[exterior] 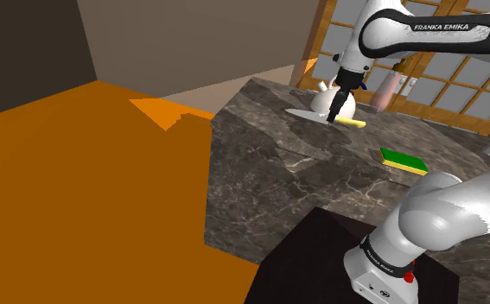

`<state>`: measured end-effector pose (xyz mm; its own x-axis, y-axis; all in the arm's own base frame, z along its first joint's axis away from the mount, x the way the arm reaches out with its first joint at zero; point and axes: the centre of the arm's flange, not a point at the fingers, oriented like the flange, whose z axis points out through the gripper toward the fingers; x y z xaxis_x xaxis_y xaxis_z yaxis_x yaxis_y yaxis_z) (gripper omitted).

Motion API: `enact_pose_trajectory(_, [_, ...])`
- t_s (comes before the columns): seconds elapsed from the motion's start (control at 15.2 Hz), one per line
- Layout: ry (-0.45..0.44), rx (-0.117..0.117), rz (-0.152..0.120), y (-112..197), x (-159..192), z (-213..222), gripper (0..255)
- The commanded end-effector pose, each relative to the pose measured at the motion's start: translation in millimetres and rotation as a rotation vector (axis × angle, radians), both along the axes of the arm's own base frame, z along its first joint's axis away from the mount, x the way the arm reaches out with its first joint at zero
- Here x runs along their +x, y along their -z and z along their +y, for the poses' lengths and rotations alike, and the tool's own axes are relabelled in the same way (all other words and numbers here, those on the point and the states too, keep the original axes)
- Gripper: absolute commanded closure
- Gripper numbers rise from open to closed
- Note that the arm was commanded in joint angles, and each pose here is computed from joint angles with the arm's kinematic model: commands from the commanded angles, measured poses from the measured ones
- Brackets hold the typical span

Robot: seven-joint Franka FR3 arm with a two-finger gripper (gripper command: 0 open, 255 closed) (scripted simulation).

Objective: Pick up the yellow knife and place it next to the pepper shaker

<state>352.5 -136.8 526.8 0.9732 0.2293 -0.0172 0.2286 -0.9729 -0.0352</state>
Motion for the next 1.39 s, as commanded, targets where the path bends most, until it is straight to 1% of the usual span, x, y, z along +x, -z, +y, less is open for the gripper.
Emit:
enact_pose_trajectory(0.0, [-0.055, -0.007, -0.001, 7, 10, -22, 0])
enact_pose_trajectory(0.53, [-0.257, -0.031, -0.008, 30, 59, -108, 0])
enact_pose_trajectory(0.59, [-0.262, -0.032, -0.008, 31, 61, -110, 0])
enact_pose_trajectory(1.06, [-0.262, -0.032, -0.008, 71, 60, -110, 0])
enact_pose_trajectory(1.32, [-0.262, -0.032, -0.008, 71, 60, -110, 0])
